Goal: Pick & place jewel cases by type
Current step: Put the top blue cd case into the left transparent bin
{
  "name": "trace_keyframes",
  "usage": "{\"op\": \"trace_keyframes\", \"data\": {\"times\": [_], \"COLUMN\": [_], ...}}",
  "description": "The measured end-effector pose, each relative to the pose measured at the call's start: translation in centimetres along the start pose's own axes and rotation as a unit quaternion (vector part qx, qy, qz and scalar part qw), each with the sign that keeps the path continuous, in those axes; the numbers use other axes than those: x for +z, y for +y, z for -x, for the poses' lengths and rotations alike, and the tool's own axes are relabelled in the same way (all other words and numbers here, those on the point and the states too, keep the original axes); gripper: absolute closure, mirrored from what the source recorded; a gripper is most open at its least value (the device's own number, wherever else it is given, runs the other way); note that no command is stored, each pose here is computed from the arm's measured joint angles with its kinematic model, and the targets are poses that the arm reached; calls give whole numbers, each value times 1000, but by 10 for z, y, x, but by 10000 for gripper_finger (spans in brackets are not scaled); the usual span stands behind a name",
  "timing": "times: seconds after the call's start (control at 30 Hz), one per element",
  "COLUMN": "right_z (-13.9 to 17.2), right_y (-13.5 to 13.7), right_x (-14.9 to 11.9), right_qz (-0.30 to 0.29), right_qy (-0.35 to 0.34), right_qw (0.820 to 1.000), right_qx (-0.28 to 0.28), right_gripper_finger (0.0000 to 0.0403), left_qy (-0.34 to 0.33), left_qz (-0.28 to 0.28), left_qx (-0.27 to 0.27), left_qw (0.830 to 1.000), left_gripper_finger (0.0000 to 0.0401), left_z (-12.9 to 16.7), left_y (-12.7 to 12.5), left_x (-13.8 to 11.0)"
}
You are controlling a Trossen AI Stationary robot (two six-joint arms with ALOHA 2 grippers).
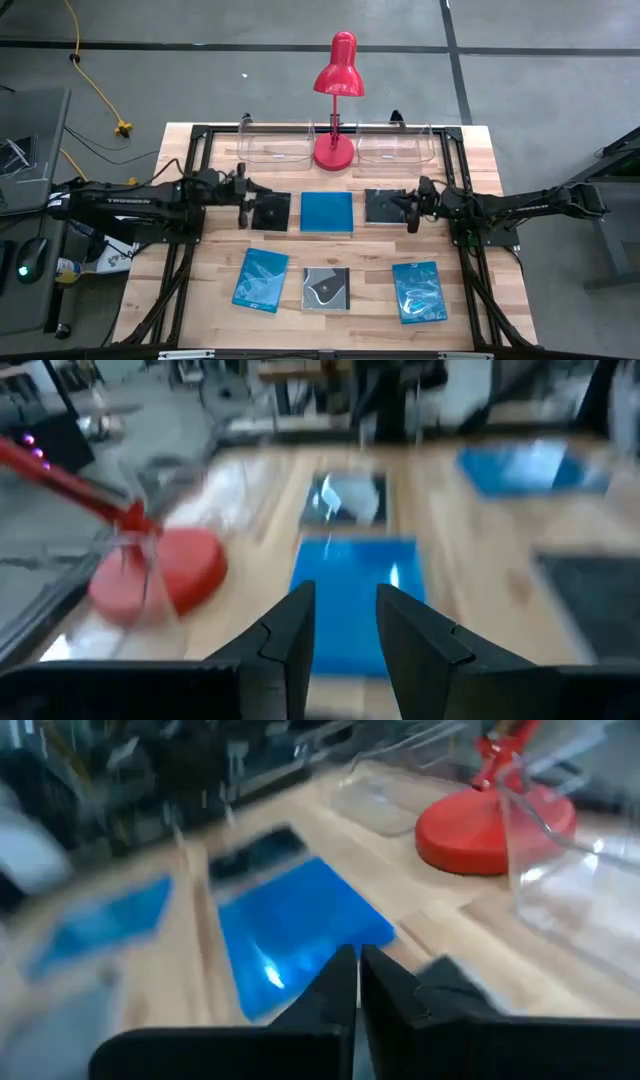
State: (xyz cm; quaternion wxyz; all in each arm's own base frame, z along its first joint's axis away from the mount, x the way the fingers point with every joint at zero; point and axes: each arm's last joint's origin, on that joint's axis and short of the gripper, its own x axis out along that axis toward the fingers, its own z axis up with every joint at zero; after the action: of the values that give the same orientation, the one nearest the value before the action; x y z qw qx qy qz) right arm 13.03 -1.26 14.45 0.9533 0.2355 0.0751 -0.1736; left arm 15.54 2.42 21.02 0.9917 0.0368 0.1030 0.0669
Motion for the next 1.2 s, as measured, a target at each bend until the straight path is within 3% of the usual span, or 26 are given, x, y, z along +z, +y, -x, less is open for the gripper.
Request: {"op": "trace_keyframes", "data": {"times": [0.13, 0.27, 0.4, 0.6, 1.0, 1.2], "right_z": [0, 0, 2, 3, 3, 8], "right_y": [2, 3, 8, 10, 10, 17], "right_x": [6, 9, 15, 21, 21, 34], "right_qz": [-123, -167, -228, -202, -202, -195], "right_qy": [-37, -52, -64, -96, -97, -156], "right_qw": [992, 985, 970, 972, 972, 961], "right_qx": [-2, 11, 61, 68, 69, 120], "right_gripper_finger": [402, 402, 402, 402, 402, 402], "left_qy": [-43, -76, -100, -119, -120, -120], "left_qz": [35, 72, 79, 57, 53, 55], "left_qx": [-18, -48, -67, -60, -46, -46], "left_qw": [998, 993, 990, 989, 990, 990], "left_gripper_finger": [296, 296, 296, 296, 296, 296], "left_z": [2, 6, 10, 13, 13, 13], "left_y": [2, 2, 2, 4, 5, 5], "left_x": [31, 54, 70, 83, 84, 84]}}
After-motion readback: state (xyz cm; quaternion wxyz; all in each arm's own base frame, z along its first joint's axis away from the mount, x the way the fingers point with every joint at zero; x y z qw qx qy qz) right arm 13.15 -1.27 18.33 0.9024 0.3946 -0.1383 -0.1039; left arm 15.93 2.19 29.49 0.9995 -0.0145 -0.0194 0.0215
